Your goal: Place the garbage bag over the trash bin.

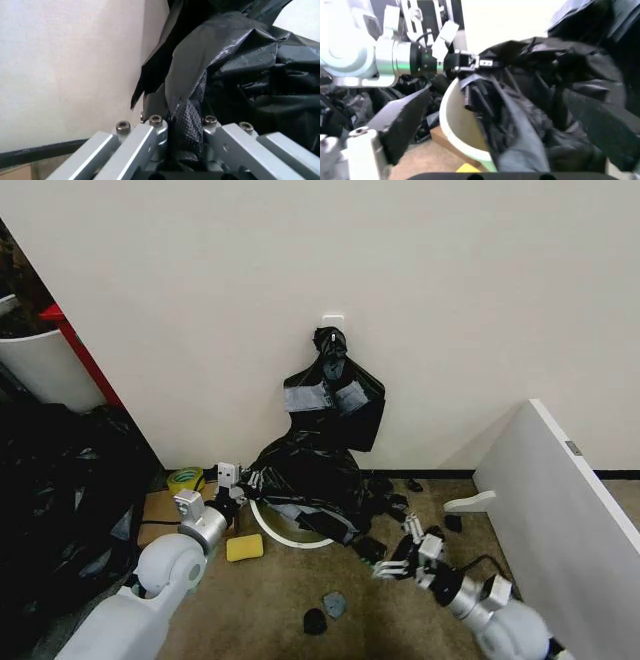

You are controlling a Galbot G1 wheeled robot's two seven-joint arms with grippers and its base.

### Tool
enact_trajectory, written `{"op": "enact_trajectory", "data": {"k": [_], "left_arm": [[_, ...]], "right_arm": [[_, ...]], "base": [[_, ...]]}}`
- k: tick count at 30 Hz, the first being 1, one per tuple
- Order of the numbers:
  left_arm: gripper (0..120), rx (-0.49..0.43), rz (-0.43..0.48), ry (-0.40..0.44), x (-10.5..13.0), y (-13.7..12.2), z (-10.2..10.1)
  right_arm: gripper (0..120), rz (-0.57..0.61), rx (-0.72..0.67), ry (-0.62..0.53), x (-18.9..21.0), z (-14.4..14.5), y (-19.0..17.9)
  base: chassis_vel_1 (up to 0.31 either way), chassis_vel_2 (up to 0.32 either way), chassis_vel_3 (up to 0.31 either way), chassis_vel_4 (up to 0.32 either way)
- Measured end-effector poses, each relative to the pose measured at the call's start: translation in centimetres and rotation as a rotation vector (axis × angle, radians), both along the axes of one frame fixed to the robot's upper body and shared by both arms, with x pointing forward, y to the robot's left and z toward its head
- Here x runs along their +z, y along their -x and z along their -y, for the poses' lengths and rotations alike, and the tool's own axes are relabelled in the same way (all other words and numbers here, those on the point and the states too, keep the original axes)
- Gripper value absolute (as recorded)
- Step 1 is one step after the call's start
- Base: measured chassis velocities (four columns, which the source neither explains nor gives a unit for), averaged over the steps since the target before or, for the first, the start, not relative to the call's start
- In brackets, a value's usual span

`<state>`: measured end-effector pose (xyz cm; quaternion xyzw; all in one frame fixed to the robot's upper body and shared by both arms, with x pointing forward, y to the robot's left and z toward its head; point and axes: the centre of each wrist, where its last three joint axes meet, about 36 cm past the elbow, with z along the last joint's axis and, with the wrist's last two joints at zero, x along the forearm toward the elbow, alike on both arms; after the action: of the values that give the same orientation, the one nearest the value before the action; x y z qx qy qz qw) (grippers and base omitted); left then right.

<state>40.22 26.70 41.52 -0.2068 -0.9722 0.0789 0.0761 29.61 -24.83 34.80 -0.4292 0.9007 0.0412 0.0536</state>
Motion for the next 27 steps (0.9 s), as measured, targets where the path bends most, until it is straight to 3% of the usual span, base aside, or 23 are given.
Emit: {"op": "enact_trajectory", "data": {"k": [12, 25, 27], "left_arm": [[4, -0.021, 0.002, 0.004, -0.1, 0.7, 1.1], [4, -0.018, 0.005, 0.014, 0.1, 0.8, 1.1], [4, -0.017, 0.003, 0.019, 0.1, 0.8, 1.2]], "right_arm": [[46, 0.014, -0.242, 0.186, 0.7, -2.6, 1.3], [2, 0.121, -0.195, 0.273, 0.0, -2.5, 1.1], [0, 0.136, -0.188, 0.276, -0.3, -2.4, 0.9]], "base": [[0.000, 0.000, 0.000, 0.000], [0.000, 0.000, 0.000, 0.000], [0.000, 0.000, 0.000, 0.000]]}}
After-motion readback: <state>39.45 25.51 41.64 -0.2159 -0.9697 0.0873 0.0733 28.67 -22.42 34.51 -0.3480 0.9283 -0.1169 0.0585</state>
